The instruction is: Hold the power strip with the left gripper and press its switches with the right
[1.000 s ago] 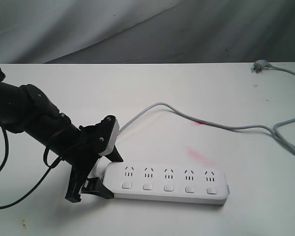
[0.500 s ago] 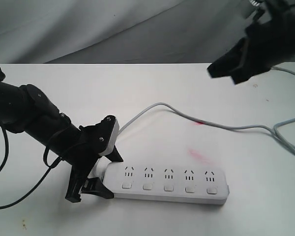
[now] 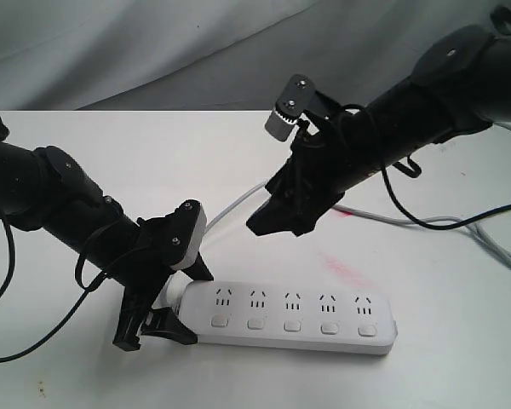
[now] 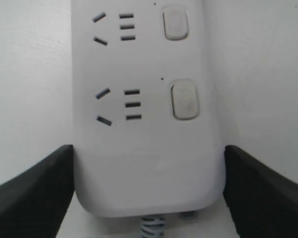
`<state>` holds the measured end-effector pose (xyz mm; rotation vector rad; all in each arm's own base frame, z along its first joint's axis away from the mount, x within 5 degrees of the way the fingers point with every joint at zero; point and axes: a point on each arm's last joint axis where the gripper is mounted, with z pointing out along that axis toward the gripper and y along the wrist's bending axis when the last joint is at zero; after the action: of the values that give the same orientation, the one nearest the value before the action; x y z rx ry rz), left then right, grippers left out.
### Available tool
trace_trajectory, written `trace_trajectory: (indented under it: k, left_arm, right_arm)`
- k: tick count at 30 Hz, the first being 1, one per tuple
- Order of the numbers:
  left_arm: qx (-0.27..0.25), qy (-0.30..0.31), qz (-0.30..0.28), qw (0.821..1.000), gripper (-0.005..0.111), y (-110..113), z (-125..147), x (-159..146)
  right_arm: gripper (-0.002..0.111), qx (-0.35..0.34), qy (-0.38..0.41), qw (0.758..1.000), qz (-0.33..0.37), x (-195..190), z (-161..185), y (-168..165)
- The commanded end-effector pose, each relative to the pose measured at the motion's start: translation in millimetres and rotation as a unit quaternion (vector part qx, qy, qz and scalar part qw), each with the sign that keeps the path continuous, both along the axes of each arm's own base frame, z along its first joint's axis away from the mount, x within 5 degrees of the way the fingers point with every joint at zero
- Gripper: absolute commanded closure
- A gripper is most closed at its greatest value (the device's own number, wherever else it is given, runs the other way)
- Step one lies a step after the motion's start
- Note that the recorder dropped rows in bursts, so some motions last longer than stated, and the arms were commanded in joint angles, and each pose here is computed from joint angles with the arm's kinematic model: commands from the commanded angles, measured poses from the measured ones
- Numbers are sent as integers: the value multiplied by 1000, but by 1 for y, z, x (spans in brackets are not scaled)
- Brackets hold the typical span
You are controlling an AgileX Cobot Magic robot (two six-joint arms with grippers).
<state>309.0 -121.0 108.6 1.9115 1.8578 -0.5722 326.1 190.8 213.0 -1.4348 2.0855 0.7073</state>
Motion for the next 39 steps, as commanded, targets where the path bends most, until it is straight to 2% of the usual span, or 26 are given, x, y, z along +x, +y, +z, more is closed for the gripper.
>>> trace_trajectory:
  k: [1, 4, 9, 16, 29, 39]
  left_arm:
    - [4, -13, 3, 1000, 107, -1, 1, 3]
    - [4, -13, 3, 1000, 107, -1, 1, 3]
    - [4, -13, 3, 1000, 107, -1, 1, 3]
    - [4, -13, 3, 1000, 107, -1, 1, 3]
    - [4, -13, 3, 1000, 107, -1, 1, 3]
    - [4, -13, 3, 1000, 107, -1, 1, 3]
  right_arm:
    - [34, 7, -4, 1000, -18, 2, -5, 11]
    - [34, 30, 28, 998, -51, 2, -3, 13]
    - [34, 25, 18, 999, 19, -4, -7, 15]
    - [34, 21, -13, 998, 64, -9, -11, 26]
    - [34, 6, 7, 993, 116, -9, -69, 47]
    - [34, -4, -7, 992, 122, -7, -79, 48]
